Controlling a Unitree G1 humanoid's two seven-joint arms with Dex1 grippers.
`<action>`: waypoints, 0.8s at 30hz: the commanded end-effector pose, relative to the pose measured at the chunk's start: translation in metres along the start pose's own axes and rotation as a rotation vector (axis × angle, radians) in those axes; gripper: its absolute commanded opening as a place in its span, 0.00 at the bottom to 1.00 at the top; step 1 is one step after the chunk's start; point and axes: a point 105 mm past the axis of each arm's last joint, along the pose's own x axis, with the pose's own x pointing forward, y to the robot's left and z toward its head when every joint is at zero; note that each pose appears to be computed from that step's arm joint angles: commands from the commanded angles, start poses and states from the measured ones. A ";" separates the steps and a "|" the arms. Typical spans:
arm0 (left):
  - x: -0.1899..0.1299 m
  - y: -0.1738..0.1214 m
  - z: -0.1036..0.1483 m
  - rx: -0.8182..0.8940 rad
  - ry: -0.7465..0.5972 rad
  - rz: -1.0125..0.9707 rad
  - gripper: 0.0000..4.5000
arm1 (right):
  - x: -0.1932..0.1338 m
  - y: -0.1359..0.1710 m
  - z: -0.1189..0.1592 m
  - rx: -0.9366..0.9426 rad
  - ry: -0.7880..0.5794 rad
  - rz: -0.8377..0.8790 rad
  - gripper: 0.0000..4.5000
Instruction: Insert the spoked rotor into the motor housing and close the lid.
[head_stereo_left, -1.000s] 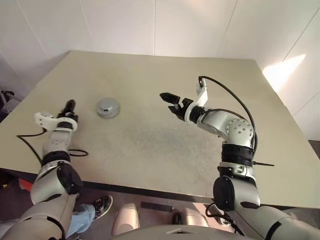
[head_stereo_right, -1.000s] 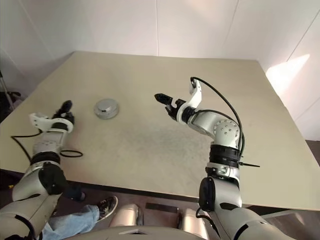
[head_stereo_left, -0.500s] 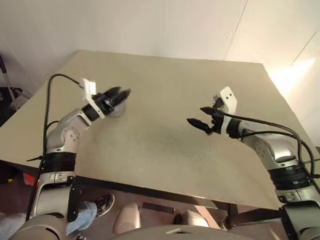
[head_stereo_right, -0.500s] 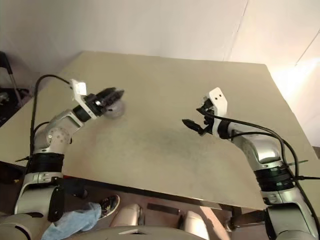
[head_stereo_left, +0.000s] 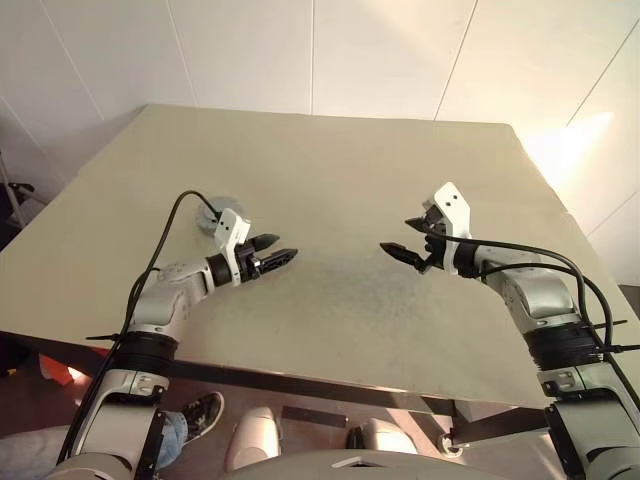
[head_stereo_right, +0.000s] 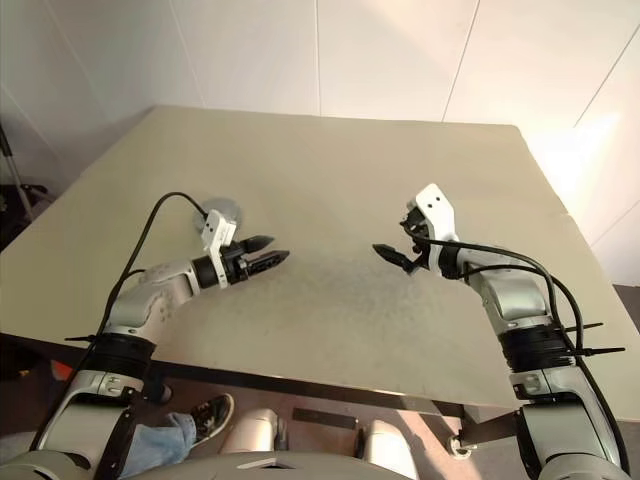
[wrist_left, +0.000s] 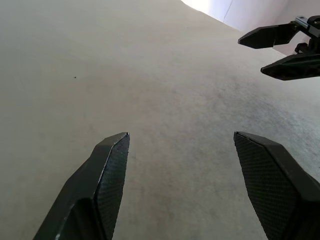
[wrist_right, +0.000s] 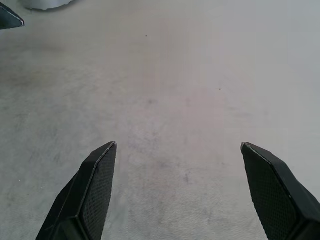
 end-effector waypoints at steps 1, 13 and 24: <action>0.001 0.002 0.012 0.055 -0.022 0.007 0.78 | -0.001 -0.008 0.016 -0.037 -0.052 -0.027 1.00; 0.021 0.000 0.024 0.102 -0.041 -0.012 0.78 | -0.006 -0.017 0.016 -0.038 -0.052 -0.083 1.00; 0.027 -0.010 0.023 0.102 -0.031 -0.057 0.78 | 0.000 -0.010 0.011 -0.024 -0.052 -0.100 1.00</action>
